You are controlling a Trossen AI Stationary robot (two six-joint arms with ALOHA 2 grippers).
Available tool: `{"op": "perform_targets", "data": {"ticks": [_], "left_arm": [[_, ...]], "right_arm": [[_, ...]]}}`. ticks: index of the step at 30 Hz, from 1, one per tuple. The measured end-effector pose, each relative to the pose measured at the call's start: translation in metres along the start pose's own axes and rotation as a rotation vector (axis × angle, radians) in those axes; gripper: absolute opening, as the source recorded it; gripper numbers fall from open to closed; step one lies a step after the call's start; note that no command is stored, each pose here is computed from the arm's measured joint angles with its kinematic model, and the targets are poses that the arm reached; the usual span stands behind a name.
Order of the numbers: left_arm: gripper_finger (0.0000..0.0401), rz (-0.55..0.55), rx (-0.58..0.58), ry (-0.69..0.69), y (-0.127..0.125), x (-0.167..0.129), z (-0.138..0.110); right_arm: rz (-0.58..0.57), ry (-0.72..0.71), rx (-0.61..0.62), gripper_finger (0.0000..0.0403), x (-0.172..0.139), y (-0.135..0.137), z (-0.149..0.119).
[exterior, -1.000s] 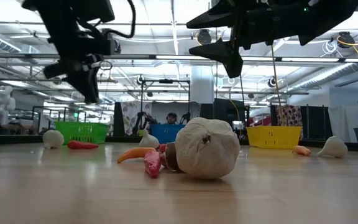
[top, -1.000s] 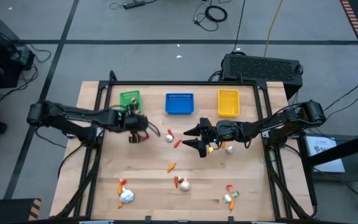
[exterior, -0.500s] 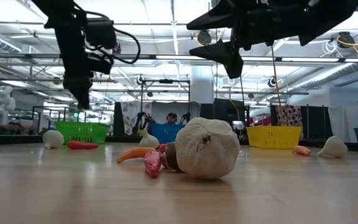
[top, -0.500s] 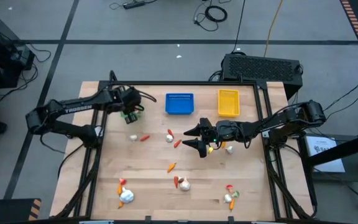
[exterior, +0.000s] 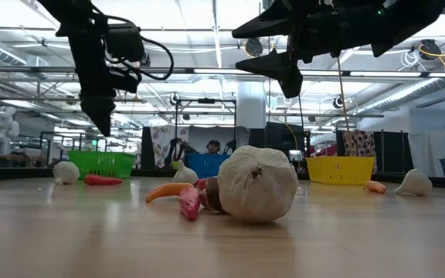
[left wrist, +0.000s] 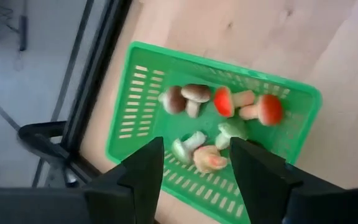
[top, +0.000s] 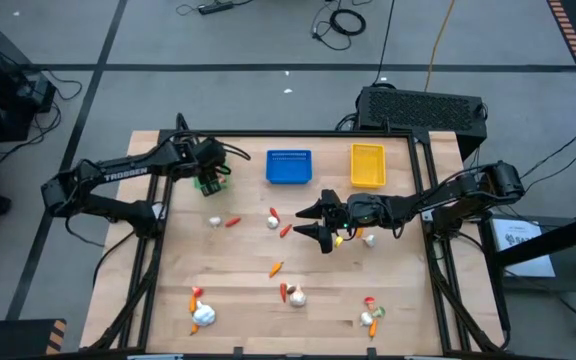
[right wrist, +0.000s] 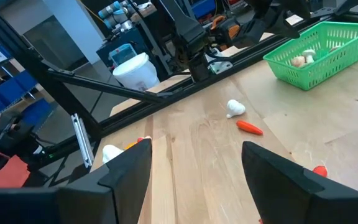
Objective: Sort produce into baskets
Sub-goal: Put the brown mushroom into the green bin
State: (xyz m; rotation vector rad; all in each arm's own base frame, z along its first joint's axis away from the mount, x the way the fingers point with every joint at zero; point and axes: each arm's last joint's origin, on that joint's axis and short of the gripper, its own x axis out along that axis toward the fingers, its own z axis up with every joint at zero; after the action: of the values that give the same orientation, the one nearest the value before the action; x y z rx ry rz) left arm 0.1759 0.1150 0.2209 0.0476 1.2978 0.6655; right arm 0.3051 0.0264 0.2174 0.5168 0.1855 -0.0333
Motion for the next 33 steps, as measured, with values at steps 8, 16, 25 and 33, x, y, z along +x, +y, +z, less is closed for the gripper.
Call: {"op": "perform_targets", "data": {"ticks": [8, 16, 25, 33], "left_arm": [[0.0192, -0.629, -0.024, -0.056, -0.031, -0.018, -0.003], [0.0191, -0.940, 0.156, -0.040, -0.099, -0.069, -0.019], [0.0191, -0.964, 0.321, -0.172, -0.166, -0.117, -0.050], [0.0191, -0.910, 0.459, -0.620, -0.209, -0.134, -0.048]], "right_arm": [[-0.001, 0.000, -0.004, 0.0240, 0.000, 0.000, 0.000], [-0.002, 0.015, 0.010, 0.0240, 0.000, 0.001, -0.002], [0.010, 0.055, 0.029, 0.0240, -0.001, 0.008, -0.009], [0.006, 0.055, 0.041, 0.0240, -0.001, 0.008, -0.010]]}}
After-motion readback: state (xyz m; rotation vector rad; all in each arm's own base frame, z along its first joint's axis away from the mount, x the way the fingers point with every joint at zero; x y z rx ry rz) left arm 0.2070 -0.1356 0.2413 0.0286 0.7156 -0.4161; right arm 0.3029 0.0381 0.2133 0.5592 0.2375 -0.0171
